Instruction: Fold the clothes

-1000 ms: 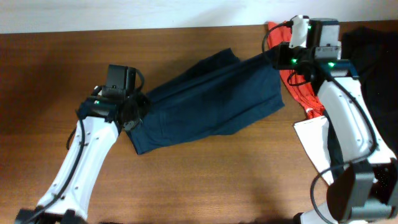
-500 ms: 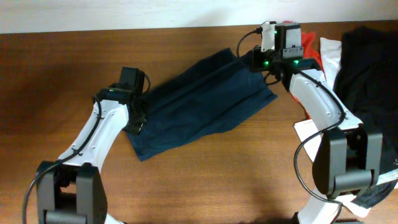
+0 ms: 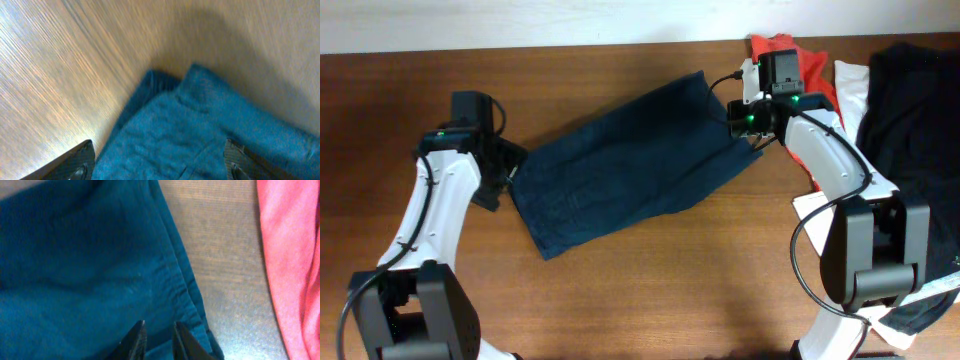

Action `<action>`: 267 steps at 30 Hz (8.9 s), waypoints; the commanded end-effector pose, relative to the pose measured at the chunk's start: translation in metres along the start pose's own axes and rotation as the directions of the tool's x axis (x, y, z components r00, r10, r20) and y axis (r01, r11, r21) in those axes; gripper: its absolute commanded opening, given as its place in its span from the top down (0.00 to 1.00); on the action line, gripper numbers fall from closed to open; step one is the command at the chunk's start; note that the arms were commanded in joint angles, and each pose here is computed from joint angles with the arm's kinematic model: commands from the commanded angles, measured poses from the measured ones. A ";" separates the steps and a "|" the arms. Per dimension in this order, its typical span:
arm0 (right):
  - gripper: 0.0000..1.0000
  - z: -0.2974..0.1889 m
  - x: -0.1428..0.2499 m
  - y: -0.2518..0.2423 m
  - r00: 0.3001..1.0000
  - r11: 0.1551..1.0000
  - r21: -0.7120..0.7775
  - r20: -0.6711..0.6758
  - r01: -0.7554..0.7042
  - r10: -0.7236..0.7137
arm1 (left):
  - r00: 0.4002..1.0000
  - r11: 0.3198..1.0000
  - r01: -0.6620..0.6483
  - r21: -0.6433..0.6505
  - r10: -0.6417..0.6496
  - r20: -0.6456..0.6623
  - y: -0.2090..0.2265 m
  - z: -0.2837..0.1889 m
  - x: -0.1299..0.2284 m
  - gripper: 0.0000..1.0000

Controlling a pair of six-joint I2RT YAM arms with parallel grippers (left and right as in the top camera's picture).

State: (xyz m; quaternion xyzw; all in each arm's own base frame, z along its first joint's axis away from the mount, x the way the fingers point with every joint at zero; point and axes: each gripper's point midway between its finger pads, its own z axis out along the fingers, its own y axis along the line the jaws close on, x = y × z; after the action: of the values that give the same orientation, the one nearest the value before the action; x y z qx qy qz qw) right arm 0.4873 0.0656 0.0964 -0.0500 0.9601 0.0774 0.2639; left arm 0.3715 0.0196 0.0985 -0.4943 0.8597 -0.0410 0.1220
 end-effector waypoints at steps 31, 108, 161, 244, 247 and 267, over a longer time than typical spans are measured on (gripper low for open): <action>0.96 -0.038 0.058 0.112 0.937 0.958 -0.277 -0.312 0.069 -0.158 | 0.883 0.874 -0.466 -0.137 0.450 -0.135 0.034 0.001 -0.004 1.00; 0.95 -0.104 0.091 0.141 0.884 0.946 -0.295 -0.467 -0.134 -0.020 | 0.734 0.564 -0.674 0.478 0.587 0.342 -0.231 -0.005 0.054 0.49; 0.95 -0.086 0.103 0.053 0.910 0.987 0.162 -0.407 -0.014 0.079 | 0.348 0.370 -0.922 0.111 0.920 -0.180 -0.068 0.089 0.112 1.00; 0.92 -0.249 0.116 0.009 0.884 0.950 0.104 -0.347 -0.295 0.312 | 0.463 0.513 -0.856 0.069 0.819 -0.339 -0.043 -0.052 0.049 0.32; 0.88 -0.292 0.116 0.007 0.955 0.961 0.111 -0.132 -0.252 0.266 | 0.411 0.438 -0.897 0.057 0.875 -0.254 -0.052 -0.082 0.066 0.33; 0.01 -0.295 0.195 0.030 0.996 0.998 -0.020 0.066 -0.056 0.057 | 0.490 0.549 -0.834 0.057 0.688 0.535 0.082 -0.201 0.081 0.01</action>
State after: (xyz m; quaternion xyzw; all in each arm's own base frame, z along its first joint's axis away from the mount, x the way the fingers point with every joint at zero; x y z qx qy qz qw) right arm 0.1689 0.0313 0.2505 -0.0175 0.9514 0.0910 0.2936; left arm 0.2168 -0.0242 0.2643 -0.0082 0.9179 -0.0081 0.3966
